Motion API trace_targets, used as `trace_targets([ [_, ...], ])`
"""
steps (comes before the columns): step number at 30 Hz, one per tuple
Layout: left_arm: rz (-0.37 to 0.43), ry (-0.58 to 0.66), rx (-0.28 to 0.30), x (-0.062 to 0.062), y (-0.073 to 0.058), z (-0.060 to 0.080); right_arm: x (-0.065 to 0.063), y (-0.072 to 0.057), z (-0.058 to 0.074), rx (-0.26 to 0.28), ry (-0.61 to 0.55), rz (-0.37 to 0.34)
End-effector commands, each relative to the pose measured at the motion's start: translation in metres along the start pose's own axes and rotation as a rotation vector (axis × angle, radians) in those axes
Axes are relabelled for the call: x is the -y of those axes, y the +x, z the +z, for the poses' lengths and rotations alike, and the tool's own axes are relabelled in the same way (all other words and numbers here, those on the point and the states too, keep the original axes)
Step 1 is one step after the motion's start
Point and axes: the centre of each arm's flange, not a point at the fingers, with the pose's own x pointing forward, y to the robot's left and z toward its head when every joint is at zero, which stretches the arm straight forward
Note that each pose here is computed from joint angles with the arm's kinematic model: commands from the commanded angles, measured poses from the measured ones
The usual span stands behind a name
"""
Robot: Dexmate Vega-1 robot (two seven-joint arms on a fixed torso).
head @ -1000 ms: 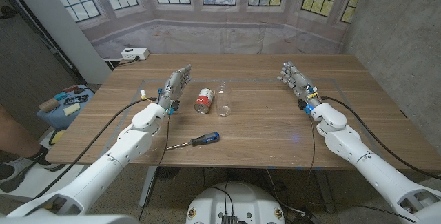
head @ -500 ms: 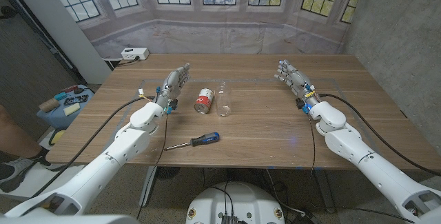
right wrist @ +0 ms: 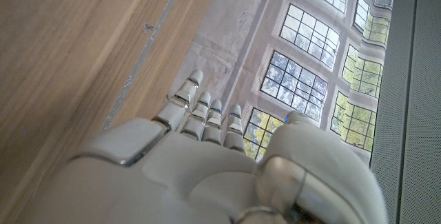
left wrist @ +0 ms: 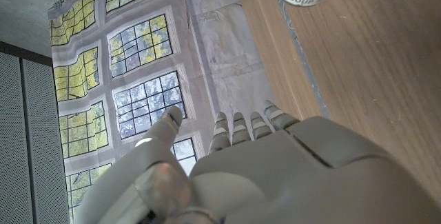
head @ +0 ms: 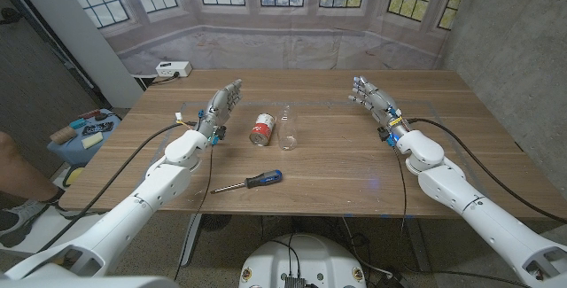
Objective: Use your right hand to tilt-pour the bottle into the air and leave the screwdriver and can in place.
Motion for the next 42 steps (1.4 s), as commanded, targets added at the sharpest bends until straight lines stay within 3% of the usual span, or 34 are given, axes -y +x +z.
trace_targets([
  [1, 0.013, 0.006, 0.007, 0.0, -0.003, -0.002, -0.006, -0.007, 0.014, 0.046, -0.077, 0.059],
  [19, -0.002, 0.027, 0.018, 0.007, -0.013, 0.001, -0.016, -0.016, 0.026, 0.104, -0.207, 0.134],
  [35, -0.005, 0.031, 0.014, 0.009, -0.019, -0.001, -0.033, -0.021, 0.029, 0.092, -0.331, 0.183],
  [42, 0.015, 0.026, 0.011, 0.006, -0.026, -0.003, -0.043, -0.015, 0.029, 0.099, -0.357, 0.223],
])
